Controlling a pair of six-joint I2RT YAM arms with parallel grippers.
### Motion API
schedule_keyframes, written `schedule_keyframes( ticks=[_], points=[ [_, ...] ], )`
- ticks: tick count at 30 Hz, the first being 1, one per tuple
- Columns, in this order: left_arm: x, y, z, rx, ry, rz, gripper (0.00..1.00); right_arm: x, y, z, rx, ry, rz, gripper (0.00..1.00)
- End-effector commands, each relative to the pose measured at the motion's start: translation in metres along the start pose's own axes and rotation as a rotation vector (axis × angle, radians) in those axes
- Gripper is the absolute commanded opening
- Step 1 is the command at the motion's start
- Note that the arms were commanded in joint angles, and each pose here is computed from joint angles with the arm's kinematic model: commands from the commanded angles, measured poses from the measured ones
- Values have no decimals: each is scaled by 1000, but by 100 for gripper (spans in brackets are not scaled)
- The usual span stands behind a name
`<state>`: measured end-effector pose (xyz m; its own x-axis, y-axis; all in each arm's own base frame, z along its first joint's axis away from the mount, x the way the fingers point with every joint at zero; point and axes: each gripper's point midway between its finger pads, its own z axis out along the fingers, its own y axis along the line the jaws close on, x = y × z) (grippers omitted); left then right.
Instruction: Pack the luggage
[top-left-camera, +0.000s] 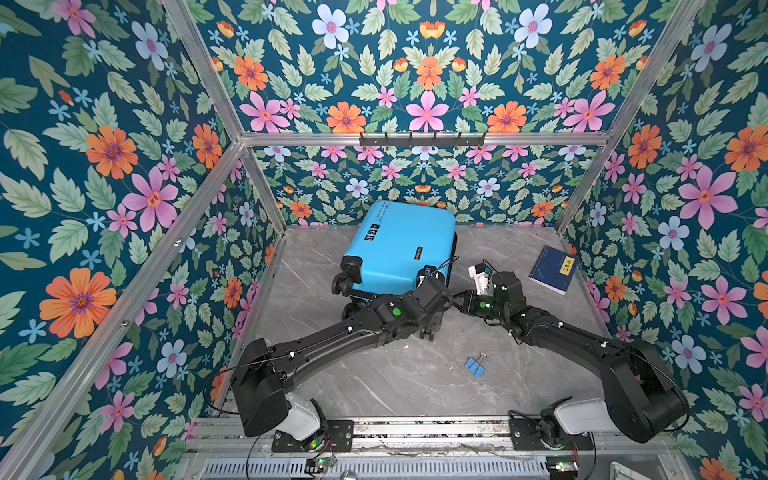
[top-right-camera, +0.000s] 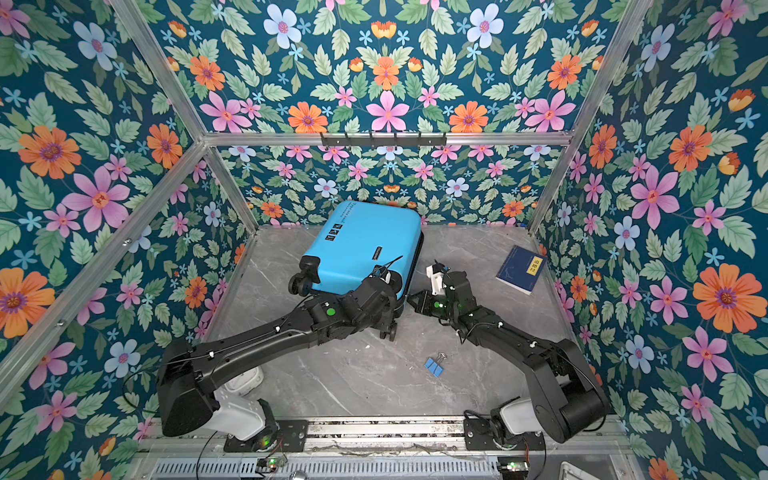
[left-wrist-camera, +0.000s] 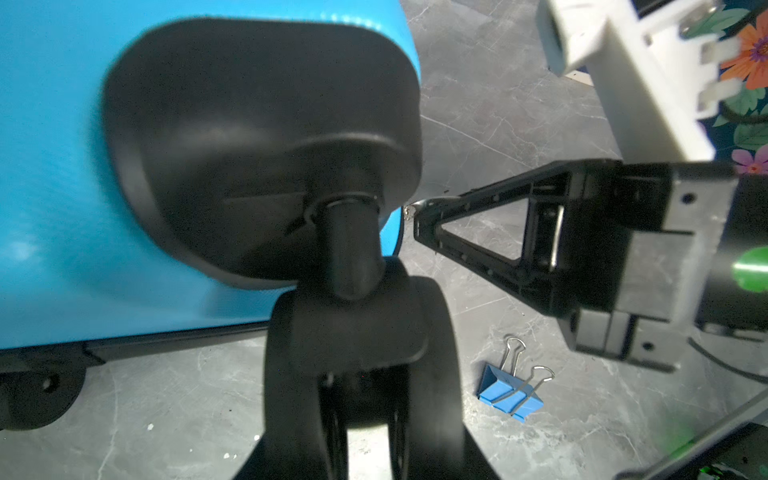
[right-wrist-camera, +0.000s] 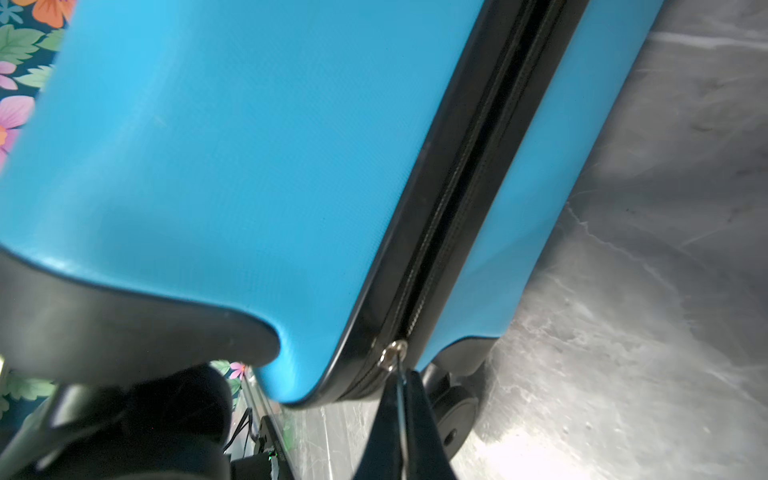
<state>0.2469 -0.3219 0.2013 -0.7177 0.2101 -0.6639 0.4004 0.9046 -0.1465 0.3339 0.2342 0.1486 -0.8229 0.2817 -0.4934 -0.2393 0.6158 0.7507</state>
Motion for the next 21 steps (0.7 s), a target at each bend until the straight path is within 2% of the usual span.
schedule_keyframes(
  ticks=[1,8,9,11,12,13,15,17,21],
  points=[
    [-8,6,-7,-24,-35,-14,0,-20,-18,0,102,-85,7,0],
    [-8,10,-8,-40,-45,-19,0,-15,-6,6,32,-29,-16,0],
    [-8,10,-8,-41,-46,-19,0,-11,-6,6,22,-13,-19,4],
    [-9,11,-8,-49,-49,-18,0,-4,-6,3,9,1,-23,35],
    [-9,13,-8,-56,-50,-16,0,0,-8,0,14,1,-23,53],
    [-9,15,-10,-65,-54,-15,0,3,-9,-5,21,-7,-25,67],
    [-9,20,-13,-83,-59,-15,0,7,-13,-15,50,-25,-32,83],
    [-8,26,-18,-95,-71,-24,0,8,-18,-25,97,-42,-41,89],
    [2,42,-28,-114,-94,-58,0,-4,-21,-38,190,-73,-57,91]
  ],
)
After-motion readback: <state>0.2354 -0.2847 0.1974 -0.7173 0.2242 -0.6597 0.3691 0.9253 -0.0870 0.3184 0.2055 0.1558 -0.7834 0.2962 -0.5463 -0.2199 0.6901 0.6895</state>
